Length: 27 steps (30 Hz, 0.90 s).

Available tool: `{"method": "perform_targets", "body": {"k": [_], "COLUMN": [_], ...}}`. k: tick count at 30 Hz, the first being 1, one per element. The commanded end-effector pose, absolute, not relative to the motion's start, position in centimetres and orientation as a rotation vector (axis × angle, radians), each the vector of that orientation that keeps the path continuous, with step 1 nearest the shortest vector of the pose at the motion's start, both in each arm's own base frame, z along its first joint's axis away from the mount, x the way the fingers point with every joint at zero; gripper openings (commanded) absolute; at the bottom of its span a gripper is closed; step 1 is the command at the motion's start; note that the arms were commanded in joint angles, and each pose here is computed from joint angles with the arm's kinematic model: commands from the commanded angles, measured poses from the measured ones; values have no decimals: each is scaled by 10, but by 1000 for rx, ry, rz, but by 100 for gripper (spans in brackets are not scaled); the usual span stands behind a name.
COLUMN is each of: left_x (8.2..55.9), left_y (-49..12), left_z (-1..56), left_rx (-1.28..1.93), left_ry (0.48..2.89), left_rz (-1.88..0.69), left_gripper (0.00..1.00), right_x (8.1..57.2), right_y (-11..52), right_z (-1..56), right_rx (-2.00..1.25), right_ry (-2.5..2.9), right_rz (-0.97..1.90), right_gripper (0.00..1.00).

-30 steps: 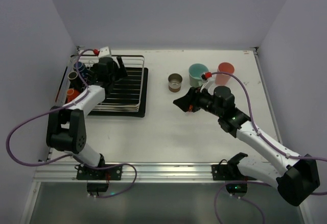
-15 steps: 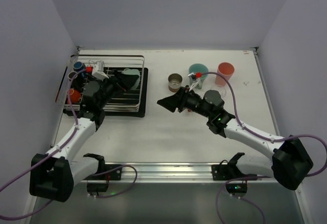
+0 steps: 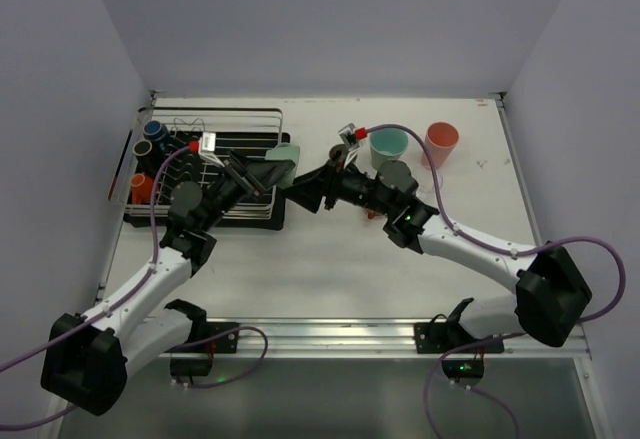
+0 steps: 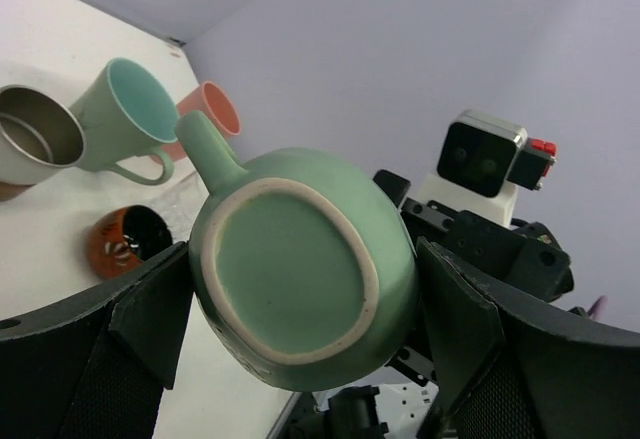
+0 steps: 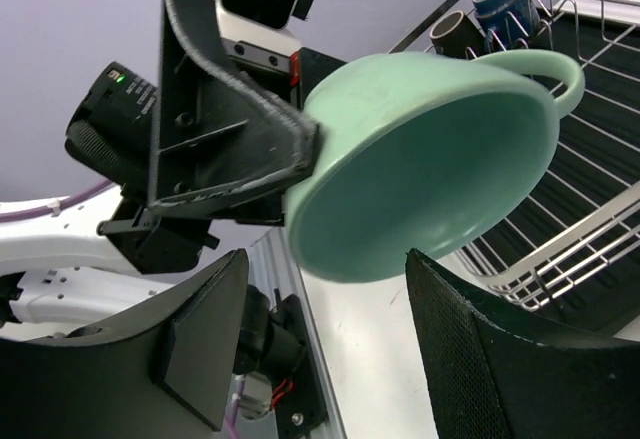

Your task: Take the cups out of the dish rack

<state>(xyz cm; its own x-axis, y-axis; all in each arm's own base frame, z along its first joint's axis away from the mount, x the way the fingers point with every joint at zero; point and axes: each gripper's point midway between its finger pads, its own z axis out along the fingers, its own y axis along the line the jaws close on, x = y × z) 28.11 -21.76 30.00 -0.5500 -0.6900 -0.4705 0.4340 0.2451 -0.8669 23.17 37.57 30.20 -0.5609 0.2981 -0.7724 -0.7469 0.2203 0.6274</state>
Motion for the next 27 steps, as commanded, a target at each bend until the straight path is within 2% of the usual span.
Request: {"method": "perform_targets", "body": {"k": [1, 16, 20, 22, 23, 24, 26, 27], "left_x": [263, 250, 248, 249, 249, 250, 252, 252], "left_y": [-217, -209, -208, -209, -209, -208, -208, -208], "left_z": [343, 347, 345, 341, 339, 338, 332, 331], "left_rx": [-203, -307, -317, -325, -329, -330, -340, -340], "left_ry": [1416, 1349, 1346, 1361, 1366, 1367, 1390, 1394], "left_rz": [-1593, -1676, -1674, -1669, -1666, -1659, -1638, -1634], "left_gripper": [17, 18, 22, 29, 41, 48, 62, 74], "right_x": [235, 228, 228, 228, 228, 226, 225, 223], "right_y": [383, 405, 403, 397, 394, 390, 384, 379], "right_z": [327, 349, 351, 349, 349, 349, 351, 354], "right_rx": [-503, -527, -493, -463, -454, -448, -429, -423], "right_ry": [1513, 1380, 1353, 1339, 1337, 1335, 1328, 1324], "right_rz": [1456, 1516, 1519, 1513, 1507, 1501, 1490, 1482], "right_gripper": [67, 51, 34, 17, 12, 5, 0, 0]}}
